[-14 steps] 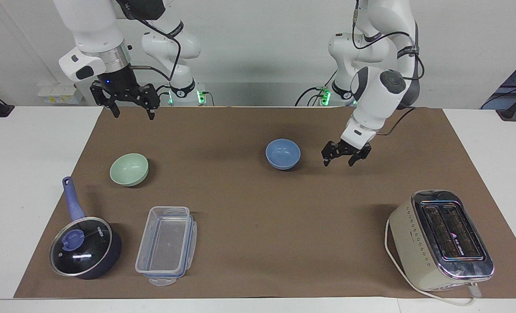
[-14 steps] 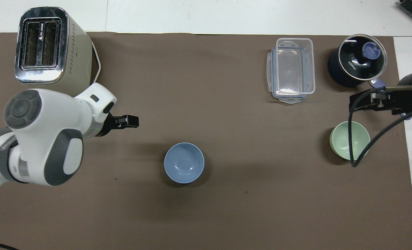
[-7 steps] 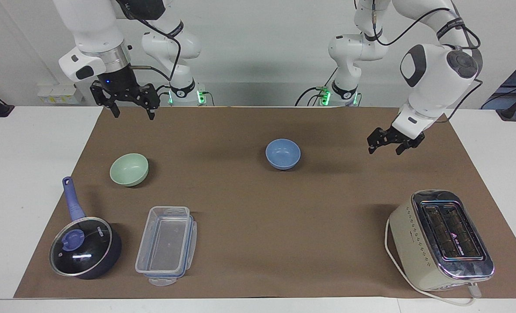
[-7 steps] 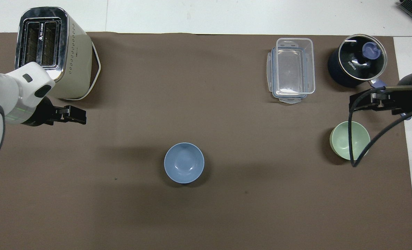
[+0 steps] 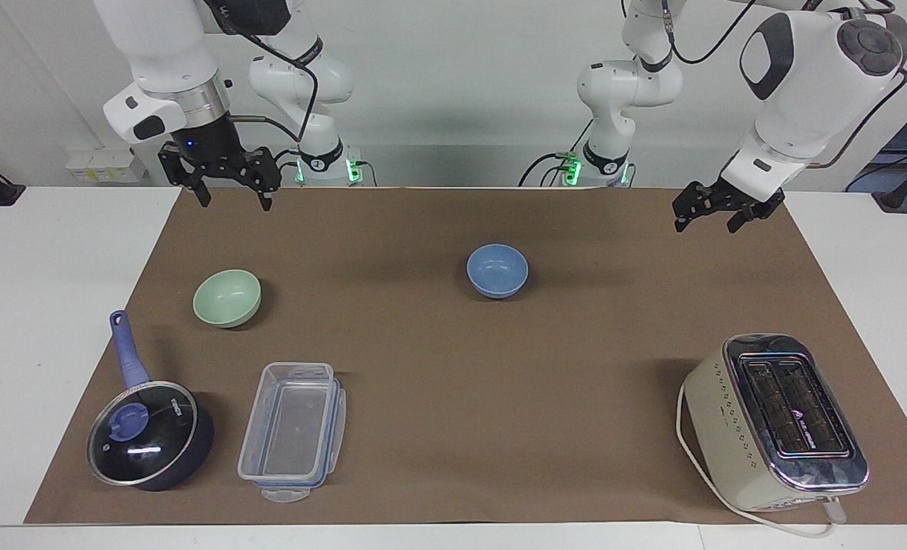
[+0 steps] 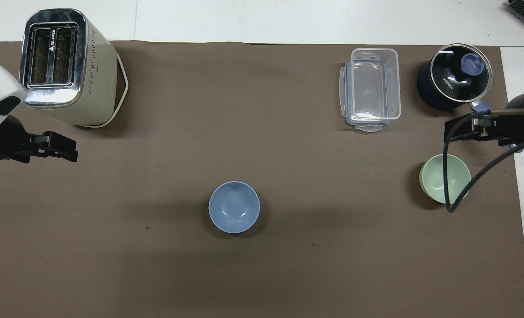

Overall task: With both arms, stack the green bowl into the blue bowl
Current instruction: 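Release the blue bowl and retract the left gripper toward the toaster, then grasp the green bowl rim with the right gripper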

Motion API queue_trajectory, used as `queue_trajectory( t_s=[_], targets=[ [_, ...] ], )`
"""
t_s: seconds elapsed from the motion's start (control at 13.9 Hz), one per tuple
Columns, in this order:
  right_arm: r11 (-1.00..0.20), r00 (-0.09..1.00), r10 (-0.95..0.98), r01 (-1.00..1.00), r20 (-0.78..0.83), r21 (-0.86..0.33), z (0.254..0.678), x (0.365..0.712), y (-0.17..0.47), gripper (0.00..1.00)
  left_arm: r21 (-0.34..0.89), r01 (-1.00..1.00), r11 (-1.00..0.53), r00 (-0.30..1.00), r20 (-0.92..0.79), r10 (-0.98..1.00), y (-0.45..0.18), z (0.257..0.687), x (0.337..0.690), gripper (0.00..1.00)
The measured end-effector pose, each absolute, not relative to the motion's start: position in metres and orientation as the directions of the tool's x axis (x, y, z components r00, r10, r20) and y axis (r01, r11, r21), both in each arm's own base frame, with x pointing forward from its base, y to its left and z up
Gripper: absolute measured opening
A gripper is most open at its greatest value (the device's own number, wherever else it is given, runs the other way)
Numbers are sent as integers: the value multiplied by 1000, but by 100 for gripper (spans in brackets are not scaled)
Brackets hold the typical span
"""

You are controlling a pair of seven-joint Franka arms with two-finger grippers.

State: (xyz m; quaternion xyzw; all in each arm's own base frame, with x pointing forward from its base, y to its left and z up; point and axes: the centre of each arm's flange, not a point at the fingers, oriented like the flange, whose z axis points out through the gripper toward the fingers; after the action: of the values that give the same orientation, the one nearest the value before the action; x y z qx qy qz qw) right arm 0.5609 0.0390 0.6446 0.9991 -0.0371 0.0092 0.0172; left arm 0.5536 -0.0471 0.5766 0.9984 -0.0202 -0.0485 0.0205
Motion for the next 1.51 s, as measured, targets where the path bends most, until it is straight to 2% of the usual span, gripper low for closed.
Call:
queue_trajectory(
  t_s=[1.51],
  targets=[
    [-995,996,-93,-93,15,36,640,559,29,100,43,-32,-999,995,-96,-36,-44,576,554,100]
  ],
)
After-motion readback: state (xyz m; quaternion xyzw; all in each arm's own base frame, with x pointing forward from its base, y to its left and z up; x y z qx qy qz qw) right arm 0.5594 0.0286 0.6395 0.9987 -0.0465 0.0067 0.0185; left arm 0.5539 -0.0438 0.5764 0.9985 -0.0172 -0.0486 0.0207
